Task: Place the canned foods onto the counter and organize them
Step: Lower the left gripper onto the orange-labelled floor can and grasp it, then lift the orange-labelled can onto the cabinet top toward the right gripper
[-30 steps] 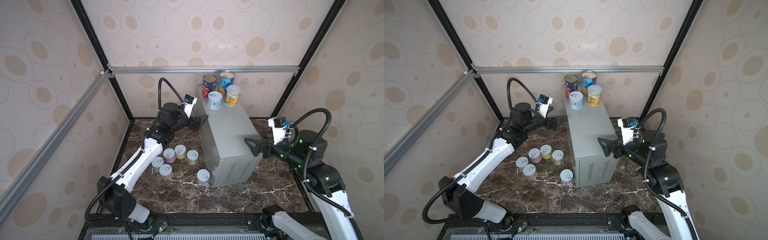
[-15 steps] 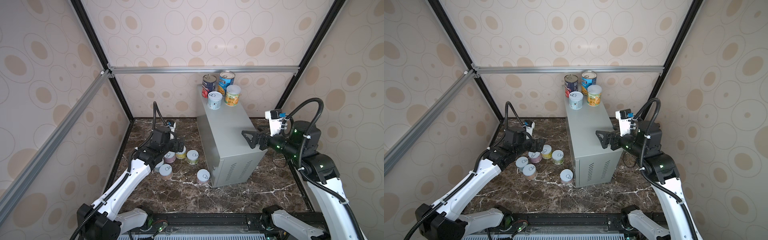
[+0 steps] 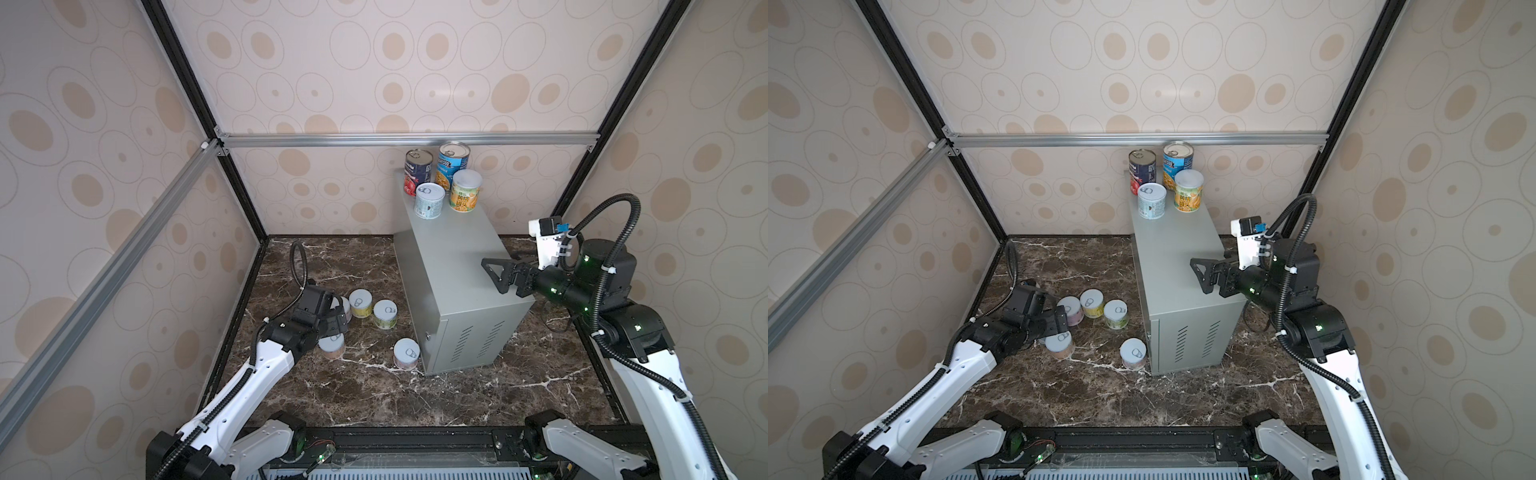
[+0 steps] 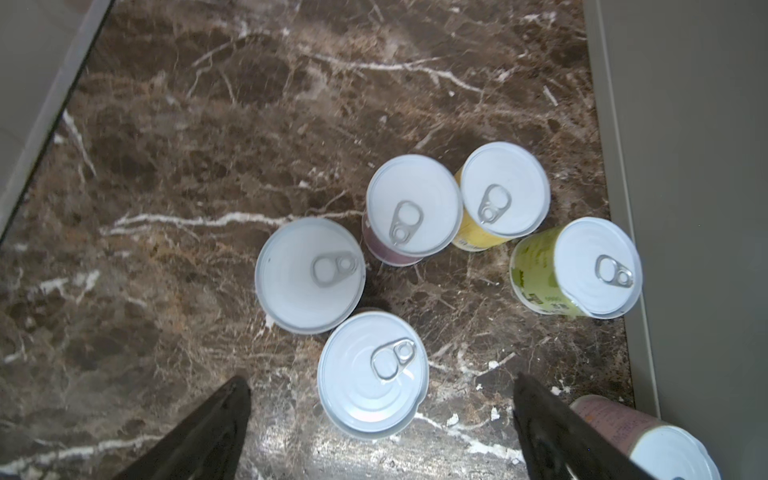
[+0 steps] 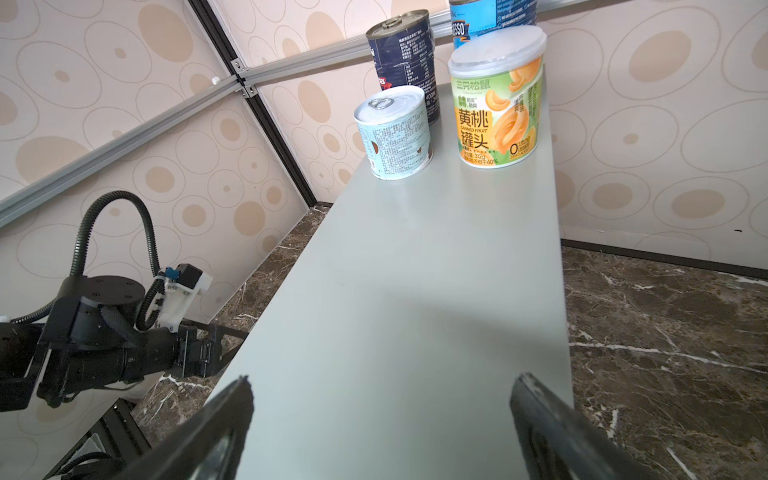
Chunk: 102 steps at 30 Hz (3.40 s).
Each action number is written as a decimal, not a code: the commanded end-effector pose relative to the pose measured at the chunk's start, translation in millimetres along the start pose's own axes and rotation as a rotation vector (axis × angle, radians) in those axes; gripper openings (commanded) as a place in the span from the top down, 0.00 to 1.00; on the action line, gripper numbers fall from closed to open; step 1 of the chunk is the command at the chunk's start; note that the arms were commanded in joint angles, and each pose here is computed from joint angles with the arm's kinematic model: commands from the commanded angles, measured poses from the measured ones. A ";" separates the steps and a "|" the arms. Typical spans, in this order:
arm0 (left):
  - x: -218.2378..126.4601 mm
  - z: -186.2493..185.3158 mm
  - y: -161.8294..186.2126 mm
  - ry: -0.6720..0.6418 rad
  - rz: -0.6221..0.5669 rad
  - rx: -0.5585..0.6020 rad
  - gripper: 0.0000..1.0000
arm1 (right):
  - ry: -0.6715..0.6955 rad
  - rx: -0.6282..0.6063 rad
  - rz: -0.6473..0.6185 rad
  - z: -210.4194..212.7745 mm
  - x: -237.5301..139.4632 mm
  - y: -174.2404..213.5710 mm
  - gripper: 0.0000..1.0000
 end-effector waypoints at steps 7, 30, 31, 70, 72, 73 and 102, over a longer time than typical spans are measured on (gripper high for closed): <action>35.2 12.9 44.9 0.002 0.104 -0.148 0.02 | -0.014 -0.001 -0.042 2.4 0.8 -9.4 0.00; 86.4 15.8 55.9 -0.042 0.072 -0.061 0.15 | -0.013 -0.015 -0.051 4.8 -6.6 -8.7 0.00; 88.2 16.1 56.3 -0.048 0.074 -0.052 0.16 | -0.014 -0.014 -0.051 4.6 -6.2 -8.6 0.00; -97.1 -148.6 -57.2 0.588 -0.080 0.704 1.00 | -0.023 0.001 -0.048 6.0 -5.1 -15.0 0.00; -116.8 -161.8 -61.4 0.662 -0.077 0.748 1.00 | -0.028 -0.004 -0.047 6.8 -4.6 -15.1 0.00; -126.2 -167.7 -64.8 0.692 -0.080 0.766 1.00 | -0.031 -0.006 -0.047 7.0 -4.4 -15.4 0.00; -229.6 -305.2 -67.3 1.077 -0.099 1.000 1.00 | -0.057 -0.117 -0.017 11.5 -4.2 -7.3 0.00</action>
Point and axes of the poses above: each gripper's point midway between its finger pads, its own x axis out along the fingers, its own z axis along the line the jaws close on, y = z × x, the point moved 1 cm from there along -x, back along the fingers, and after that the axes turned 10 degrees about -x, right-handed, at the moved point
